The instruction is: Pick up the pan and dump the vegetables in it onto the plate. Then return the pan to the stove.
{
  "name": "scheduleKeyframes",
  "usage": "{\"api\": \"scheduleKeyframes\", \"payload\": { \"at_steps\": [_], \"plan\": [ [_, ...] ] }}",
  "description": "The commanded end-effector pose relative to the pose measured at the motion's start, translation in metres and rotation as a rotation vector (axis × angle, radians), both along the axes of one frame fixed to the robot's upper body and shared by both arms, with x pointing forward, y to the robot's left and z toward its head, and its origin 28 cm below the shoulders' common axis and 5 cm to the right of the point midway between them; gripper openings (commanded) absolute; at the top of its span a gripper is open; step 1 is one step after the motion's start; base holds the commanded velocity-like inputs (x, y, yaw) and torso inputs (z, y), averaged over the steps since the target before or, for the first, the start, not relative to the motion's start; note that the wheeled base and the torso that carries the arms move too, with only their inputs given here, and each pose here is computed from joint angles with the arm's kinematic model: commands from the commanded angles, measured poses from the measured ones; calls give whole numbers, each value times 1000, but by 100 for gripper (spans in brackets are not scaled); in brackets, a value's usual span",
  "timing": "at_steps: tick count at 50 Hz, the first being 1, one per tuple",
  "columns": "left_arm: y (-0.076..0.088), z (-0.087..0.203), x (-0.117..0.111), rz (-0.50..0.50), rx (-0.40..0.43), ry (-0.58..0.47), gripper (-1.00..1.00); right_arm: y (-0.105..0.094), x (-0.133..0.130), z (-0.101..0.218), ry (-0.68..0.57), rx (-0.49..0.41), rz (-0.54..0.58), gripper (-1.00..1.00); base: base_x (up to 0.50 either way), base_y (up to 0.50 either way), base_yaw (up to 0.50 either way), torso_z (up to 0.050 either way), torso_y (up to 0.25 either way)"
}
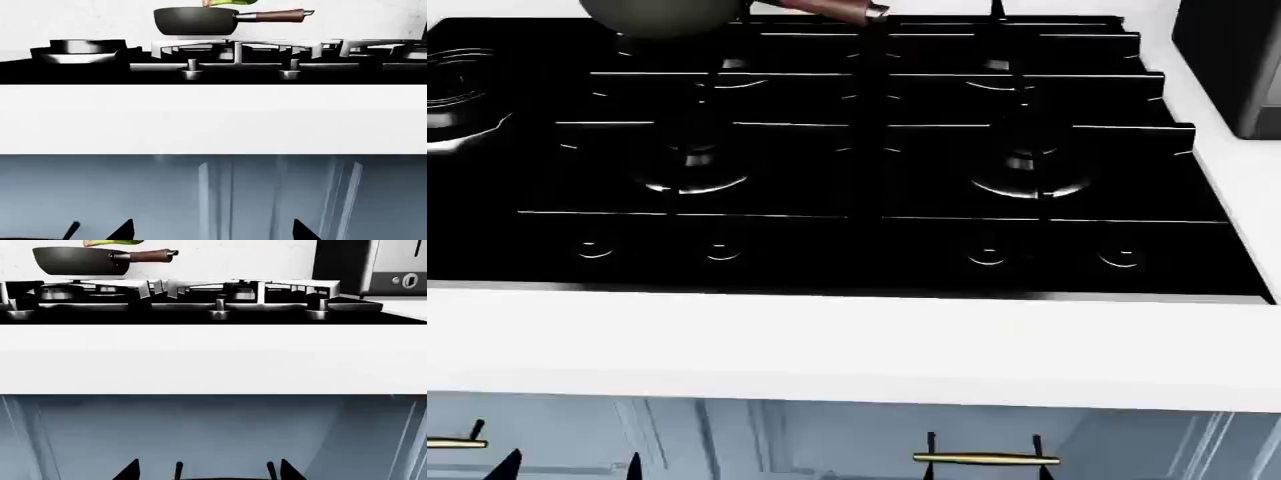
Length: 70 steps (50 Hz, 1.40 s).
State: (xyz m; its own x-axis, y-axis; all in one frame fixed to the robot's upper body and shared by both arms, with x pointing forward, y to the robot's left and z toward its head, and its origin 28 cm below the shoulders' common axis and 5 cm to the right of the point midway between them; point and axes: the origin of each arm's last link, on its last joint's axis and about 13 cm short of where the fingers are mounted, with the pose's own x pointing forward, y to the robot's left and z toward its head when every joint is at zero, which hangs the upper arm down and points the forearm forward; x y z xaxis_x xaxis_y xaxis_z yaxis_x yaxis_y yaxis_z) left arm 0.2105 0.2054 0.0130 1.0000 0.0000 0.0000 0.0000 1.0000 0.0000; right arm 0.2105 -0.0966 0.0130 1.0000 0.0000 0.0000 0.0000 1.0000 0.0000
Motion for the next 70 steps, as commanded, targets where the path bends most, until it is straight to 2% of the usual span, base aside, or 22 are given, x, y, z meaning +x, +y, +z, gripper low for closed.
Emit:
{"api": "scheduleKeyframes", "payload": {
  "at_steps": [1, 4, 15, 17, 18, 19, 26, 27, 29, 62, 64, 65, 67, 70],
  "plan": [
    [0, 0, 0, 0, 10, 0, 100, 0, 0, 0, 0, 0, 0, 100, 0, 0, 0, 0, 0],
    [0, -2, -2, 18, 0, 3, 100, -2, -2, 0, 14, 21, 1, 100, 0, 0, 0, 0, 0],
    [-4, -3, -9, 17, -1, 5, 100, -4, -6, -2, 29, 10, -2, 100, 0, 0, 0, 0, 0],
    [-4, -4, -8, 20, 38, 25, 100, -4, -6, -2, 29, 9, -3, 100, 0, 0, 0, 0, 0],
    [-5, -111, 11, 51, 143, 336, 100, -5, -75, -142, 371, 62, -240, 100, 0, 0, 0, 0, 0],
    [-5, -5, -9, -1, 42, 25, 100, -4, -6, -2, 27, 6, -3, 100, 0, 0, 0, 0, 0],
    [-12, -9, -10, -9, 64, 34, 100, -6, -6, -8, 40, 14, 14, 100, 0, 0, 0, 0, 0],
    [-13, -7, -12, -33, 24, 19, 100, -6, -7, -8, 39, 12, 14, 100, 0, 0, 0, 0, 0],
    [-13, -8, -12, -32, 46, 38, 100, -6, -8, -7, 40, 8, 13, 100, 0, 0, 0, 50, 0],
    [-13, -1, -11, -48, 0, 25, 100, -7, -6, -6, 33, -12, 16, 100, 0, 0, 0, 50, 0],
    [-13, 3, -11, -34, 19, 5, 100, -7, -5, -3, 28, -19, 12, 100, 0, 0, 0, 50, 0],
    [-12, 10, -11, -29, 23, 7, 100, -8, -5, 2, 27, -1, 20, 100, 0, 0, 0, 0, 0],
    [-9, 28, -13, -34, 22, -21, 100, -9, -5, 21, 16, -22, 21, 100, 0, 0, 0, 0, 0],
    [1, 82, -20, -86, 36, -105, 100, -14, -8, 80, -85, -58, 70, 100, 0, 0, 0, 0, 0]
  ]
}}
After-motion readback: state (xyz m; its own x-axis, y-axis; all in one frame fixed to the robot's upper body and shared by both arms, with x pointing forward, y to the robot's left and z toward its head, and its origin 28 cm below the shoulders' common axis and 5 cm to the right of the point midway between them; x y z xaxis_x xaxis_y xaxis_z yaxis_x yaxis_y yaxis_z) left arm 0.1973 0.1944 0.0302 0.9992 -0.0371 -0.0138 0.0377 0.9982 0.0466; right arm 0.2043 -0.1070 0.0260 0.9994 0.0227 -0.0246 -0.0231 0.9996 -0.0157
